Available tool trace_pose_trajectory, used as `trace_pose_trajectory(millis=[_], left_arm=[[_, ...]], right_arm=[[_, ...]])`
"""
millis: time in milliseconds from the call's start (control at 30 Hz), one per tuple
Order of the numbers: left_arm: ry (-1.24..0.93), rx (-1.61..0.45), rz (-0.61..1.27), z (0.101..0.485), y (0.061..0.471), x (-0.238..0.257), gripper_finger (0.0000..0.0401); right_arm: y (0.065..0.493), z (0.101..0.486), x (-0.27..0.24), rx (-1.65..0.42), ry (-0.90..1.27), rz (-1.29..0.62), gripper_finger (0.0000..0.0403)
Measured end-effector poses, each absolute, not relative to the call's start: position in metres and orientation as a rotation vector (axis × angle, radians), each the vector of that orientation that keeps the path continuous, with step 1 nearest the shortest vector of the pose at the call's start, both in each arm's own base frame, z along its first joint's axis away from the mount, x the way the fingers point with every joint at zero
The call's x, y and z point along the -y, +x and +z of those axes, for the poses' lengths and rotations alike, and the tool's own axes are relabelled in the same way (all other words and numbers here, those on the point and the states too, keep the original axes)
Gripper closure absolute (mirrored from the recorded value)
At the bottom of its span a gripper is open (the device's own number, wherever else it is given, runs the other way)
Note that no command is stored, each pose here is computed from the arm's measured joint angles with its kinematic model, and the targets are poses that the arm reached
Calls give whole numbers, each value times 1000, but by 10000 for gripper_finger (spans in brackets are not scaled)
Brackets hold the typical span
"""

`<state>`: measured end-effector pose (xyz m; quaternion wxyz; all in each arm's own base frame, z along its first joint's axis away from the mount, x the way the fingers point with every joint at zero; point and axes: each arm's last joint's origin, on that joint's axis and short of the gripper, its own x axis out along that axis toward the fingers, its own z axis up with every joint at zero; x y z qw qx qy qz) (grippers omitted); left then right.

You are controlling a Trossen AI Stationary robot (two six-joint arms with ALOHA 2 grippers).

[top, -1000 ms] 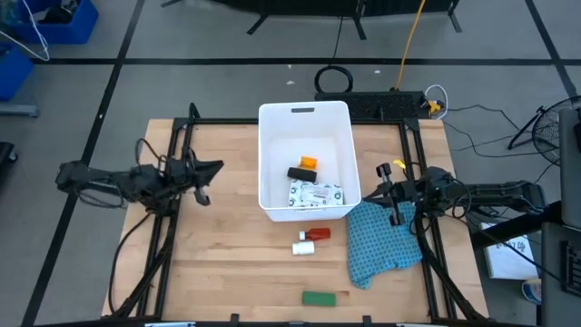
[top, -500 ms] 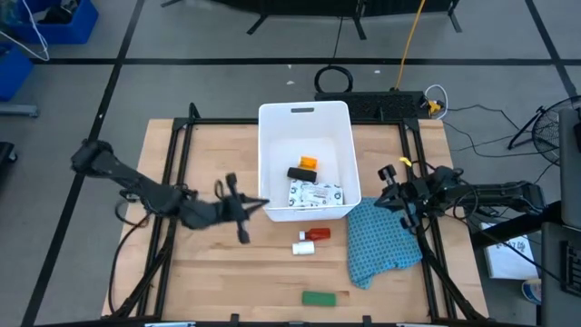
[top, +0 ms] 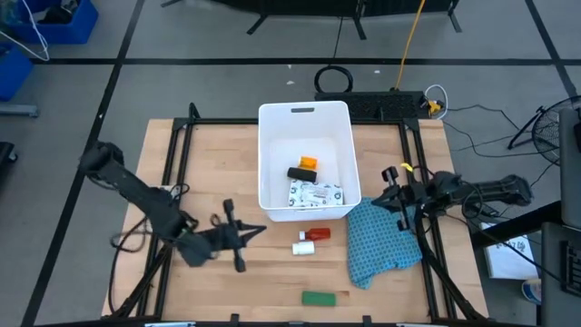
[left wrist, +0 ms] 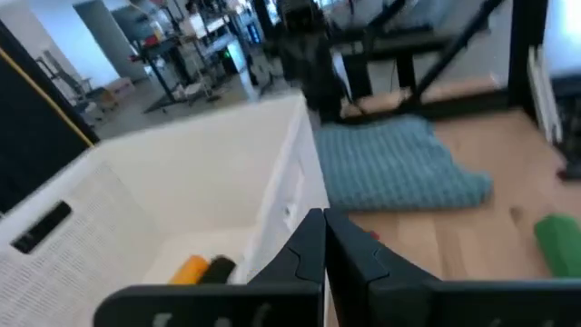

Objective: Pick & place medical supplies in basket/bin
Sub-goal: Put the white pill bottle into the white bin

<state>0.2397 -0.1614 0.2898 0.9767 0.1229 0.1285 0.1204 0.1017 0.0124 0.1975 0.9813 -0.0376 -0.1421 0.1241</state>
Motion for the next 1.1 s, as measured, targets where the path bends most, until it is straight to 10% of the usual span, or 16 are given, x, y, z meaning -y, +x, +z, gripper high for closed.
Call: trace_pose_trajectory(millis=[400,1100], left_arm=[[209,-445,88,237,310,188,373],[68,-903,-10,178,382,168,54]], right_arm=[[102,195,-18,266,-127,270,403],[103,191,-18,224,-120,275,403]])
